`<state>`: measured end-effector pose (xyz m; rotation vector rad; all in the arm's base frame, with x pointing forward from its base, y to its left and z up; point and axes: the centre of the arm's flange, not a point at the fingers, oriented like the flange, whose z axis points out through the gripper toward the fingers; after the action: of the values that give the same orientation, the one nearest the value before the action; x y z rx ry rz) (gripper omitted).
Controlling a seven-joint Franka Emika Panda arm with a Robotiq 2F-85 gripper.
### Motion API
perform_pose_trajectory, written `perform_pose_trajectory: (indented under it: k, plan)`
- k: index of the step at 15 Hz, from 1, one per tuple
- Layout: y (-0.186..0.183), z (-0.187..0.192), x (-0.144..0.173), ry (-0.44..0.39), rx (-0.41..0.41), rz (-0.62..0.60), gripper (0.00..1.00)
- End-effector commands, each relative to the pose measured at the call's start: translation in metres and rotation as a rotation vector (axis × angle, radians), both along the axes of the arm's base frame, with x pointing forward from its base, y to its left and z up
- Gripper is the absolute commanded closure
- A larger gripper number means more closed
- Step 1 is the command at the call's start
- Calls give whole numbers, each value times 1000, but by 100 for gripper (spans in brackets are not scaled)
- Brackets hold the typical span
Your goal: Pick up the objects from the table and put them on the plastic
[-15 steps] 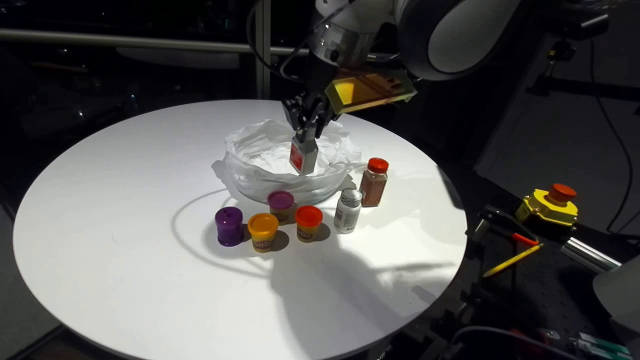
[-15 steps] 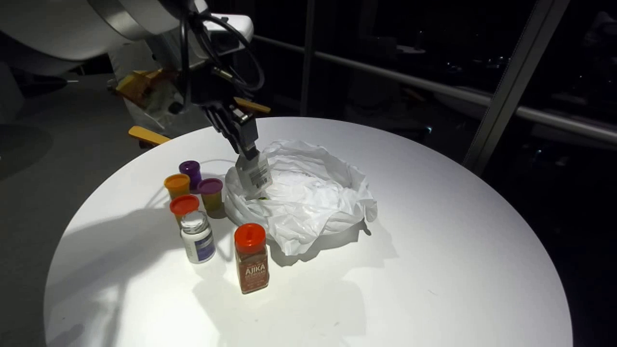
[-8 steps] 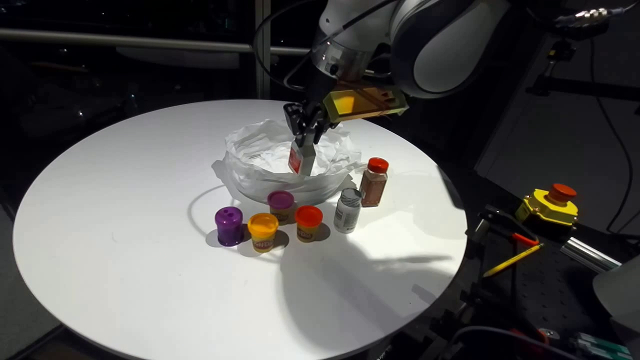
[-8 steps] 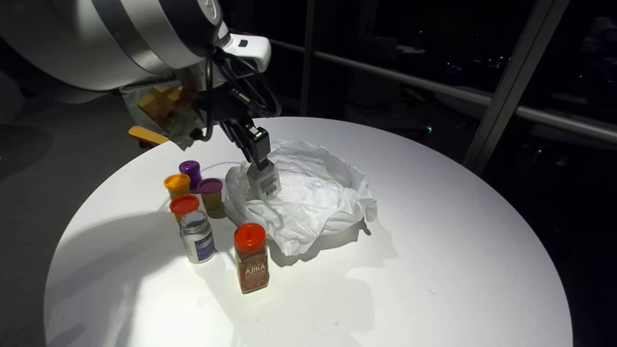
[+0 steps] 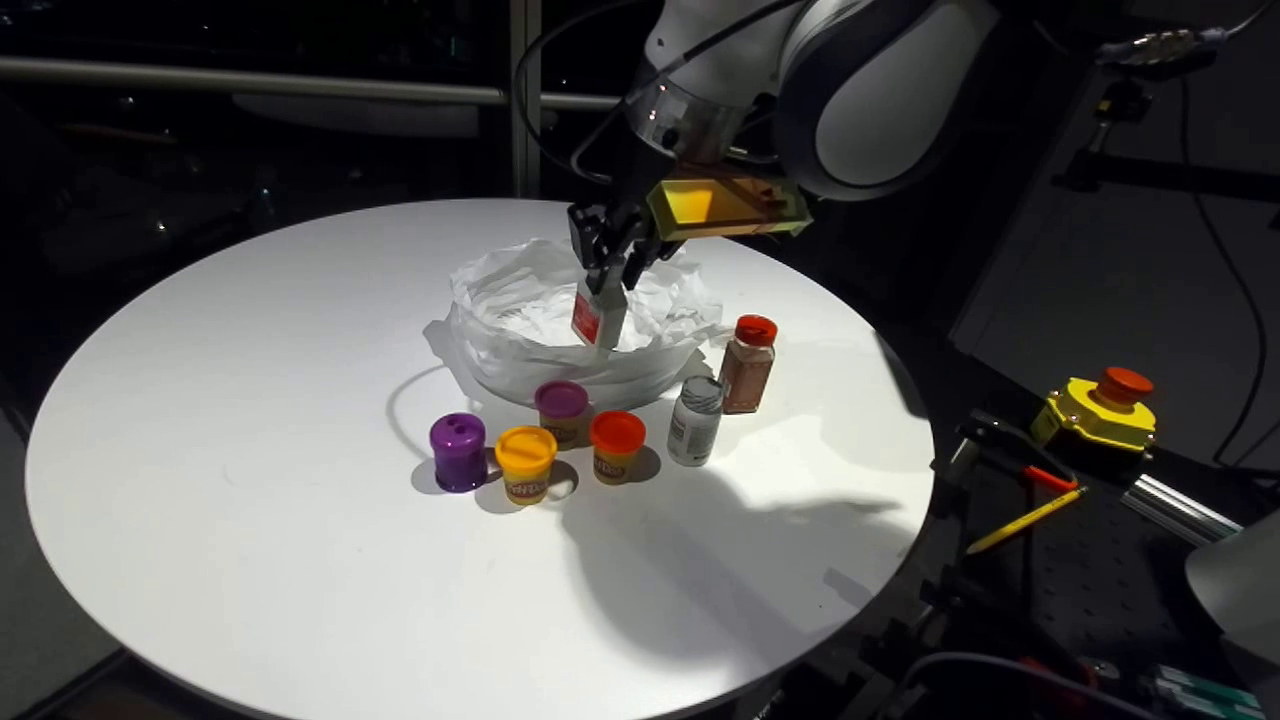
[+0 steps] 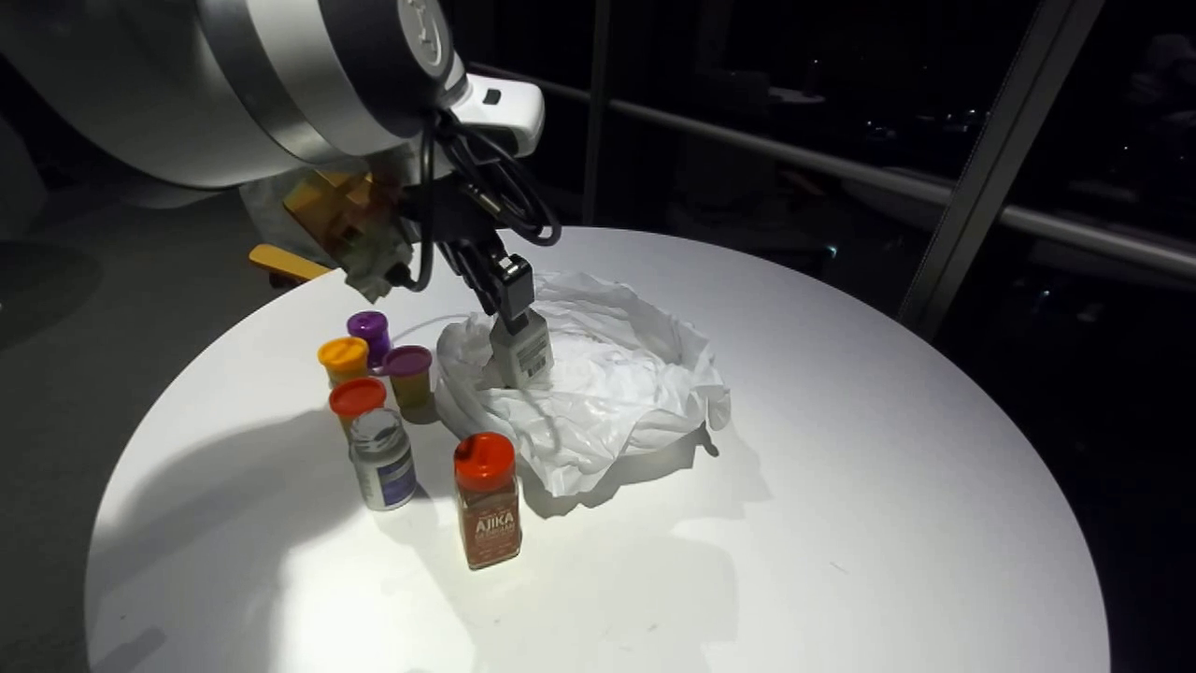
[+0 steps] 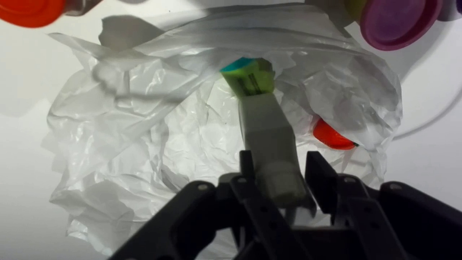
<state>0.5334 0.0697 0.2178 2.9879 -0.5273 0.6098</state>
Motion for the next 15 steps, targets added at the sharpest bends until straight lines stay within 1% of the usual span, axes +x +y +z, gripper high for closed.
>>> perform_pose_trajectory:
  k: [1, 4, 5, 7, 9, 11, 13, 14, 15]
  plan:
    - [-1, -12, 7, 3, 0, 9, 25]
    - [-8, 4, 5, -20, 1, -10, 2]
    - [-11, 13, 4, -33, 0, -16, 0]
    - [-18, 42, -3, -63, 7, -14, 0]
    - [-22, 82, -20, -81, 23, -9, 0]
    - [-23, 108, -46, -75, 56, -2, 0]
    - [-23, 122, -78, -31, 81, 4, 0]
    - [-24, 125, -95, -3, 91, 11, 0]
    - [-23, 120, -105, 32, 106, 16, 0]
